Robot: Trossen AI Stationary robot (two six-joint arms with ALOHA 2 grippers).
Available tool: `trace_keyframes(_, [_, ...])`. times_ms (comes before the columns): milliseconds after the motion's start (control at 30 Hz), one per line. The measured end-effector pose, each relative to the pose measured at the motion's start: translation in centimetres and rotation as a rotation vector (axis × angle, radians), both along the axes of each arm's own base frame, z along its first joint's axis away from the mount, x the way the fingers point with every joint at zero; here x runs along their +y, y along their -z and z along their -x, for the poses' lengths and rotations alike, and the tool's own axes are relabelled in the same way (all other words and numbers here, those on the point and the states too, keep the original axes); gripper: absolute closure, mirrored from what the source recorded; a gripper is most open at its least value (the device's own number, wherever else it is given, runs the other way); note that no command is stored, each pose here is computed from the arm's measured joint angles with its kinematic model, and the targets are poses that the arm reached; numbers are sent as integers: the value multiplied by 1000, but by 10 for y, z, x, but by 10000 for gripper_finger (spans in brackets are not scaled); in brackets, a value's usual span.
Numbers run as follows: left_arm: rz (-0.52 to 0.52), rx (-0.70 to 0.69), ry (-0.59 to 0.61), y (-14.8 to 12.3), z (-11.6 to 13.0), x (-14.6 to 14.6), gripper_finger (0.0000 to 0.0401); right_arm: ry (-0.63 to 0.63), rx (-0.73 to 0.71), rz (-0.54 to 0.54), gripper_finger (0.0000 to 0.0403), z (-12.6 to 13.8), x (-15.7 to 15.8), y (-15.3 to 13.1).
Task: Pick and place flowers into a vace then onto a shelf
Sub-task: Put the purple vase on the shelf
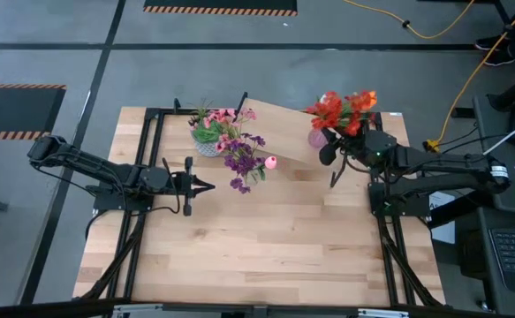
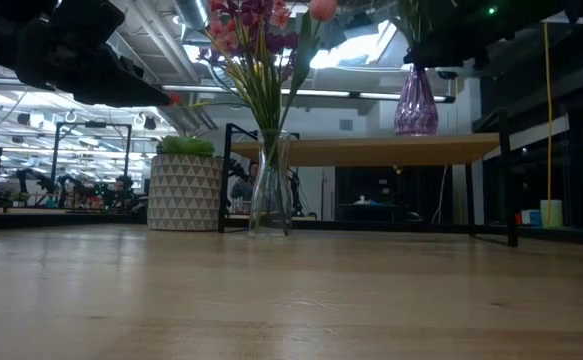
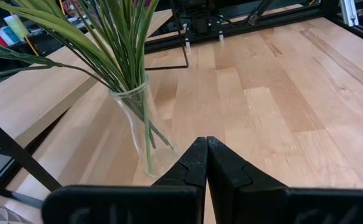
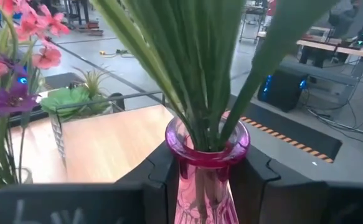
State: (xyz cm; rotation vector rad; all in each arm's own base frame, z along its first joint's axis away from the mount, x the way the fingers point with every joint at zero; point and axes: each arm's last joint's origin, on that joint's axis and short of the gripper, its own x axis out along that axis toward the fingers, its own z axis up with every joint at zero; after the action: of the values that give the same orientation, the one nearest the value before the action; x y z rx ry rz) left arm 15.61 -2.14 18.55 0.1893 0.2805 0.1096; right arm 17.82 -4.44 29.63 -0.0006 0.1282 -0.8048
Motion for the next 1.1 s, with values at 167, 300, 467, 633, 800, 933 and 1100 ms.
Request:
trace_keyframes(167, [0,1,0,0,0,0,397,12,27,-20,304,0,-5,4])
trace_keyframes(300, [0,1,0,0,0,0,400,32,38,-36,304,0,-10,7])
trace_keyframes(467, [0,1,0,0,0,0,396,32,44,-41,304,-2,-11,9])
trace_keyframes(633, [0,1,1,0,0,0,400,38,33,-69,304,-1,-11,10])
trace_keyframes(800, [0,1,0,0,0,0,396,44,26,-80,304,-1,-11,10])
trace_keyframes(933, [0,1,0,0,0,0,397,44,27,-79,283,-1,-11,10])
trace_keyframes(1100, [0,1,1,0,0,0,399,44,41,-83,203,-1,-11,12])
